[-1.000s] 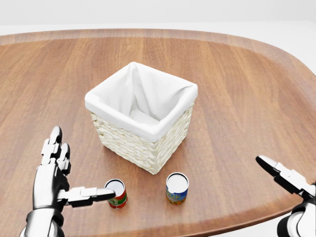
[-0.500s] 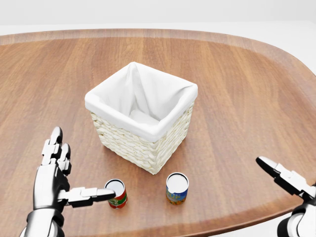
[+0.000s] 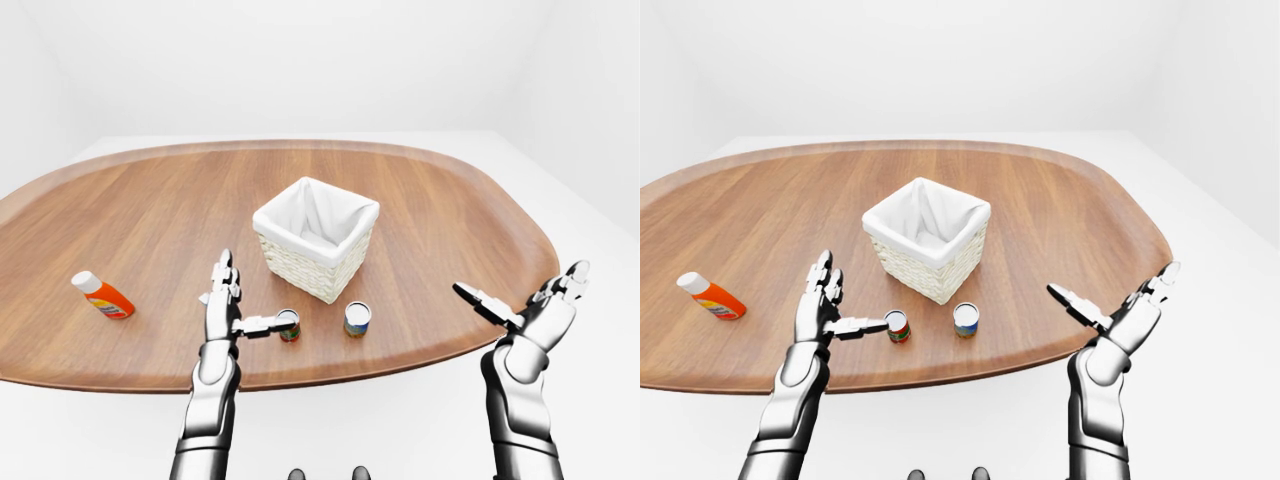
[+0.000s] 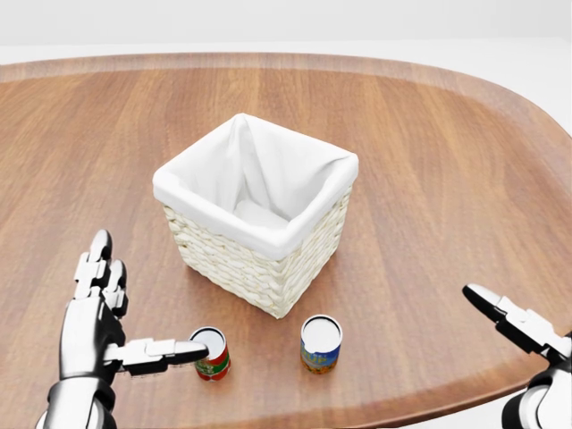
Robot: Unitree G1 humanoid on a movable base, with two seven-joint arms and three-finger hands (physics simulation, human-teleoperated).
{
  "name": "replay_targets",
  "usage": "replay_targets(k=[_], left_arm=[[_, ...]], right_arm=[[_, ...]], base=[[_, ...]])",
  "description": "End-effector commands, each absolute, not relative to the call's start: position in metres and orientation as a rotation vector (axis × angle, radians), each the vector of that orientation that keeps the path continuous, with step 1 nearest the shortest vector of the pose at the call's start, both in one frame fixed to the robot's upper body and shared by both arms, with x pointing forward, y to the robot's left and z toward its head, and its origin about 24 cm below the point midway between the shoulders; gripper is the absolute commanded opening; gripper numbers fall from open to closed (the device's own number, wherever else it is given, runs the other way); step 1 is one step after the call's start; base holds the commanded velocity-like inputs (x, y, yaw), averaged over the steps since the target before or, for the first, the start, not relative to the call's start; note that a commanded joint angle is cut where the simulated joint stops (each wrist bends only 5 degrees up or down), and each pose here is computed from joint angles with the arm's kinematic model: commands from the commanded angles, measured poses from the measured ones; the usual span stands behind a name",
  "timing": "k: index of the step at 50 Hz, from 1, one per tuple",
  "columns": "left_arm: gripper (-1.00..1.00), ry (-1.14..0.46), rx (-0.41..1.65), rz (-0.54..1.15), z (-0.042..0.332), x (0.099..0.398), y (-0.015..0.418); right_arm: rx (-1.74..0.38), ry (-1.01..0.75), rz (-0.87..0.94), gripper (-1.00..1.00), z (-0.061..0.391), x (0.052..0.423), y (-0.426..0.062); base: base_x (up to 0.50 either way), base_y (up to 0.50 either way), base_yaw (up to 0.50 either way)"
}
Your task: Pick up the alphabet soup and the cream cheese box, and put them in the basket.
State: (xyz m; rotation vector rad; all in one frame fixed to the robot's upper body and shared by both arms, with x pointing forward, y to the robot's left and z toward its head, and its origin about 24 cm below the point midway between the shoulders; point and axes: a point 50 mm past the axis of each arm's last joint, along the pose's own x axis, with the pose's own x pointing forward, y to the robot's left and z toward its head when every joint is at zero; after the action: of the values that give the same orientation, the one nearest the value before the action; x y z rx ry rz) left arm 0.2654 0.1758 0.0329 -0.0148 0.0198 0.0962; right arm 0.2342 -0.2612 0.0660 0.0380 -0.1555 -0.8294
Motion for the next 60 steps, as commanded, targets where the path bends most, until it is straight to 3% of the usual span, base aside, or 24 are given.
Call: replay_targets(k=[1, 60], left_arm=[[1.0, 0.012, -0.019, 0.1, 0.034, 0.266, 0.176], [1.0, 0.057, -0.005, 0.203, 0.03, 0.268, 0.189]], right_arm=[[0.034, -0.151, -0.832, 1.0, 0.065, 0.235, -0.262], [0.042, -0.168, -0.835, 1.0, 0.069, 0.233, -0.262]], base=[[0.2, 0.0, 0.0], [0.19, 0.0, 0.0]])
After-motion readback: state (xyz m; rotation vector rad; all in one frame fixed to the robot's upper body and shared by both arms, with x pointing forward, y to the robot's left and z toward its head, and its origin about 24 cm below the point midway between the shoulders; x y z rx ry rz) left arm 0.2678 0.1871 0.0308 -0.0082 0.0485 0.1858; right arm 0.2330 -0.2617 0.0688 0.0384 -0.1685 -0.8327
